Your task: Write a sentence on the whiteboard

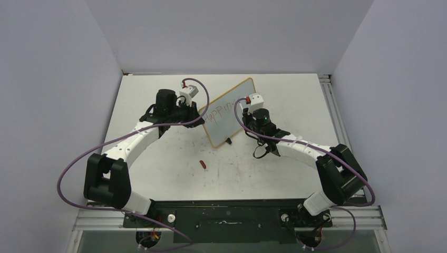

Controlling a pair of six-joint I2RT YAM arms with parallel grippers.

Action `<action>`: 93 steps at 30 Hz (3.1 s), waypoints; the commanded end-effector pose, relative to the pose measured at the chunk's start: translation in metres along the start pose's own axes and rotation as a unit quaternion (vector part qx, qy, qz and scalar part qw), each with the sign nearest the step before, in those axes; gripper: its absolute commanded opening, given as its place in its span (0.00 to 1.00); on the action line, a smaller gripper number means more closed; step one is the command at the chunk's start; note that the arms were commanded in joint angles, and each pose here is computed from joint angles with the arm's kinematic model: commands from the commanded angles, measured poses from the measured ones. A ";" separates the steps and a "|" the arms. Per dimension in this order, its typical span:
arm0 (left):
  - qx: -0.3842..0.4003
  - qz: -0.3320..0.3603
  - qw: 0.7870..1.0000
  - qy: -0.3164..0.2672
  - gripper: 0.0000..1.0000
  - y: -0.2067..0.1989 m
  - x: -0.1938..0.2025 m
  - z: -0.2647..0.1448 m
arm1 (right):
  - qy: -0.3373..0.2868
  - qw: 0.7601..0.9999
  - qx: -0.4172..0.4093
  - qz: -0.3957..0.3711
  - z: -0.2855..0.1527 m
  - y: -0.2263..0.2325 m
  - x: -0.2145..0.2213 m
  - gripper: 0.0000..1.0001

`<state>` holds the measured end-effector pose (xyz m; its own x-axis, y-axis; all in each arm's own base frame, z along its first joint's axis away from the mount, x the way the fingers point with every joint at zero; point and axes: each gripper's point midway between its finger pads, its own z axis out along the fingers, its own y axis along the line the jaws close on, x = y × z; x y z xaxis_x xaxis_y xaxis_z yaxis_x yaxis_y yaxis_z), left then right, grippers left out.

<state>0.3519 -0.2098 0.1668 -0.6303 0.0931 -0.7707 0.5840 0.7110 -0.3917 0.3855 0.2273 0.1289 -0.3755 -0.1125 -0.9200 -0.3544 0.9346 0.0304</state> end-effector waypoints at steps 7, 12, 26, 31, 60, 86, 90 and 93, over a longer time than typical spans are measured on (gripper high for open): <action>-0.002 0.036 0.999 -0.032 0.00 -0.008 -0.025 -0.013 | -0.021 0.999 -0.026 -0.003 -0.004 0.018 -0.013 0.05; -0.002 0.035 0.999 -0.032 0.00 -0.008 -0.024 -0.013 | -0.020 1.000 -0.015 -0.002 -0.005 0.016 -0.012 0.05; -0.001 0.034 0.999 -0.030 0.00 -0.007 -0.024 -0.011 | -0.074 0.997 0.018 0.035 -0.023 -0.011 -0.048 0.05; -0.003 0.034 0.999 -0.029 0.00 -0.006 -0.023 -0.011 | -0.072 0.997 0.015 0.029 -0.012 -0.012 -0.052 0.05; -0.003 0.033 0.999 -0.027 0.00 -0.006 -0.022 -0.010 | -0.066 0.998 0.006 0.013 0.013 -0.015 -0.058 0.05; -0.003 0.034 0.999 -0.029 0.00 -0.007 -0.023 -0.012 | -0.029 0.999 -0.017 0.014 0.007 -0.002 -0.022 0.05; -0.003 0.035 0.999 -0.030 0.00 -0.007 -0.024 -0.012 | -0.026 0.999 -0.014 0.012 0.007 -0.002 -0.020 0.05; -0.003 0.034 0.999 -0.030 0.00 -0.007 -0.024 -0.011 | -0.023 1.000 -0.005 0.014 0.009 -0.005 -0.020 0.05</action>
<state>0.3508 -0.2084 0.1677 -0.6314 0.0934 -0.7698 0.5798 0.7160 -0.3887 0.4009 0.2225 0.1390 -0.3606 -0.0895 -0.9284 -0.3543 0.9339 0.0475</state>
